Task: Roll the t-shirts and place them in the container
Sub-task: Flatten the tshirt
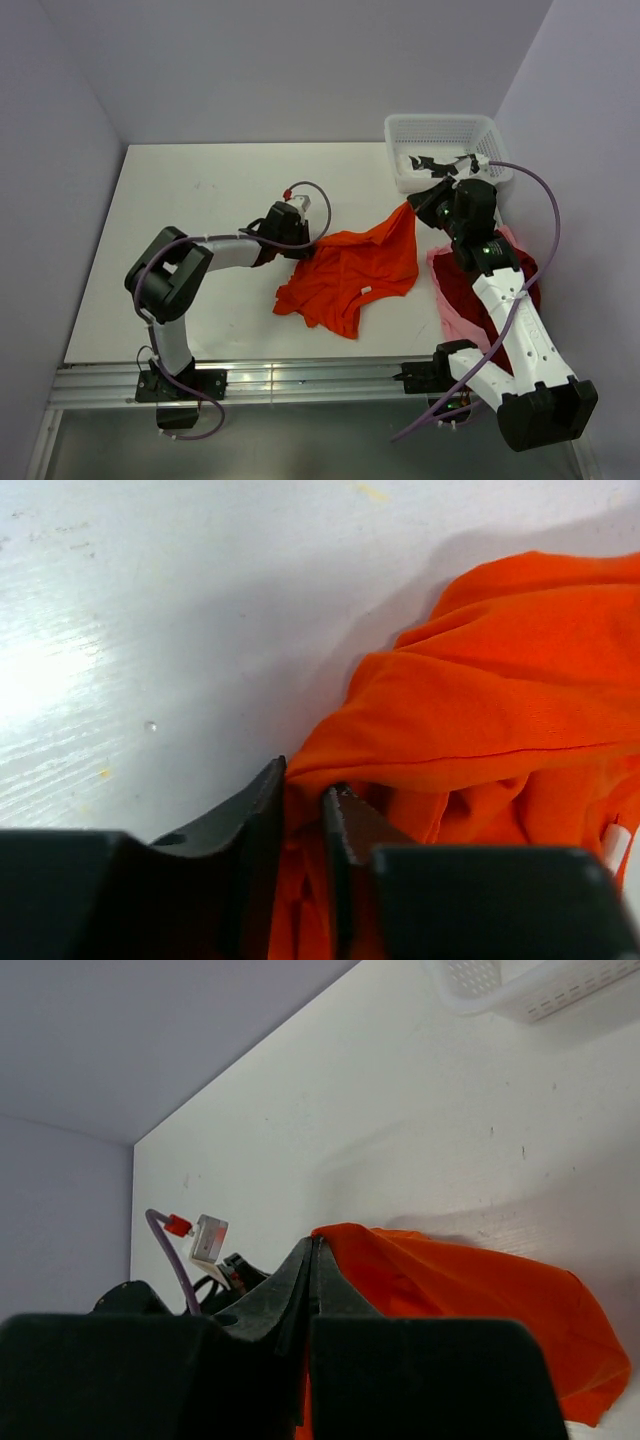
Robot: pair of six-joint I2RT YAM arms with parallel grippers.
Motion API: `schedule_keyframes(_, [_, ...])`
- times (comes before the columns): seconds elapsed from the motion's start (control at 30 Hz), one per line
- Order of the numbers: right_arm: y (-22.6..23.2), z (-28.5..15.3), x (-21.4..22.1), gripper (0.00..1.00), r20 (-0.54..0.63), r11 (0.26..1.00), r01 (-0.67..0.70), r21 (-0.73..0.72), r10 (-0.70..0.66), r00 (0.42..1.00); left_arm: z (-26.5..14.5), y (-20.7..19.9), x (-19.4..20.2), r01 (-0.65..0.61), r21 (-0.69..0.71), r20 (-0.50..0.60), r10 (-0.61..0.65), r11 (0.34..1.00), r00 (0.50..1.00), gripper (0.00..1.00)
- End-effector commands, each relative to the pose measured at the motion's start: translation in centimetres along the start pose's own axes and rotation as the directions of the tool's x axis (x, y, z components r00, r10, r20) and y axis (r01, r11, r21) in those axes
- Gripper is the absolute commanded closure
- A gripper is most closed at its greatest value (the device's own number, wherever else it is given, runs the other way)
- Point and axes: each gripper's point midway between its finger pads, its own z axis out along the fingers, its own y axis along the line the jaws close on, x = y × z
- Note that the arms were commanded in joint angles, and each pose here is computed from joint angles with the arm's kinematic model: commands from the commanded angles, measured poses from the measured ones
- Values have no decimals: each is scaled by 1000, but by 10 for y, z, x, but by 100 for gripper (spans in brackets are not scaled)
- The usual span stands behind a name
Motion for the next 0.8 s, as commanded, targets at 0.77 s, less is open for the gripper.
schedule_keyframes(0.77, [126,-84,-106,100,180,938,-37,-343,105,978,-273,-64,-100,21,-211,306,46,977,951,99])
